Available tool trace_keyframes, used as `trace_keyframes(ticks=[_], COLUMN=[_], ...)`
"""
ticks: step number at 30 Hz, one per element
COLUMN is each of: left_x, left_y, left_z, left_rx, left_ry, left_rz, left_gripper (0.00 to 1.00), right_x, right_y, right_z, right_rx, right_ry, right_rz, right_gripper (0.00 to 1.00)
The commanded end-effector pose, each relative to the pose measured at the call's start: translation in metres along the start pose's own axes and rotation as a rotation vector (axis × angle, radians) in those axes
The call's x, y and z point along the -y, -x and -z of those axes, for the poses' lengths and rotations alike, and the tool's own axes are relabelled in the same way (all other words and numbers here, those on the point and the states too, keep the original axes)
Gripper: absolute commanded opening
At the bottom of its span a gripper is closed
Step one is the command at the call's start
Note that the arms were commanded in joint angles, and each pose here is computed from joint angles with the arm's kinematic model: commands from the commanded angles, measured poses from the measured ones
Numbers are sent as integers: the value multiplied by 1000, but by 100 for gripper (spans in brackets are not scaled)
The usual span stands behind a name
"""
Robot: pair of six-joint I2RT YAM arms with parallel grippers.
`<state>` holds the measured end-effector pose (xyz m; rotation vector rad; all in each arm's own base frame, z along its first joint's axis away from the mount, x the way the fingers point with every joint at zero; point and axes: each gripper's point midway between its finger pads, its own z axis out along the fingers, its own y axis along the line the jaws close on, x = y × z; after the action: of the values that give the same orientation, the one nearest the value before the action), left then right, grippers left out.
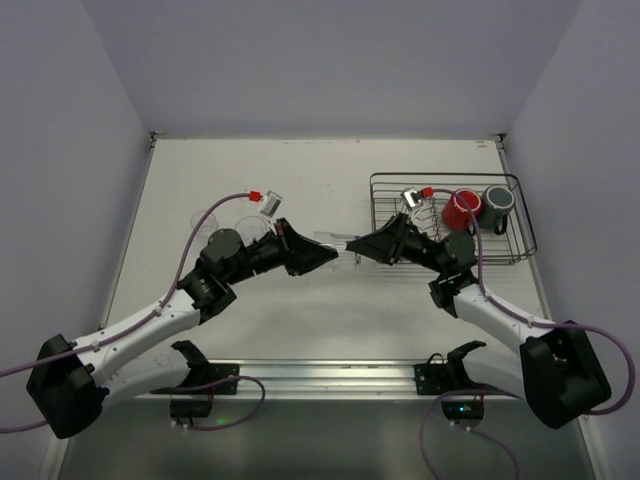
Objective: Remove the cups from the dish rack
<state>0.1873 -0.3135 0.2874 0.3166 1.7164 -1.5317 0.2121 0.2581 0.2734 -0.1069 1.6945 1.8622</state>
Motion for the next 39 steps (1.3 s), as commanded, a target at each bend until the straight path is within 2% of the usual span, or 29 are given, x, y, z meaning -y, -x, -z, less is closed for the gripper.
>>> trace_keyframes(ticks=[1,3,4,5,7,8,10,11,12,13,14,15,16,18,19,21,26,39], left_x=[21,17,13,5,-8,-35,-40,-67,-65,-73,-97,-103,-105,-130,-138,-153,-186,-216], left_y=[18,27,31,40,50,48,71,67,82,84,75,75,84,73,78,75,84,82], left_z=[4,8,10,14,20,30,41,61,62,70,84,89,93,104,111,112,122,104], left_rx=[83,123,138,156,157,135,130,83,82,46,-38,-72,-89,-201,-214,-260,-310,-384], left_ry=[-68,-18,14,99,220,381,516,700,752,822,961,1009,1047,1156,1196,1211,1250,1247], left_rz=[-51,-61,-90,-98,-164,-169,-252,-268,-296,-338,-358,-375,-397,-409,-409,-393,-347,-351], left_gripper=[27,6,2,0,0,0,0,0,0,0,0,0,0,0,0,0,0,0], right_x=[-24,-21,-19,-16,-11,-8,1,5,11,30,28,35,39,42,46,43,52,68], right_y=[0,1,0,-1,-4,-4,-6,-7,-7,-8,-4,-1,9,11,11,15,7,-3], right_z=[-11,-13,-12,-12,-10,-9,-6,-5,-4,-2,2,6,10,23,29,35,43,44], right_rx=[1,11,13,15,18,22,25,21,20,20,37,44,89,103,98,114,95,51], right_ry=[106,108,107,100,82,67,23,-3,-34,-143,-178,-227,-289,-367,-412,-444,-471,-485], right_rz=[50,33,30,28,25,22,33,39,97,61,109,192,222,299,303,357,365,362], right_gripper=[38,47,55,74,96,99,99,99,99,99,99,99,99,99,99,99,99,99])
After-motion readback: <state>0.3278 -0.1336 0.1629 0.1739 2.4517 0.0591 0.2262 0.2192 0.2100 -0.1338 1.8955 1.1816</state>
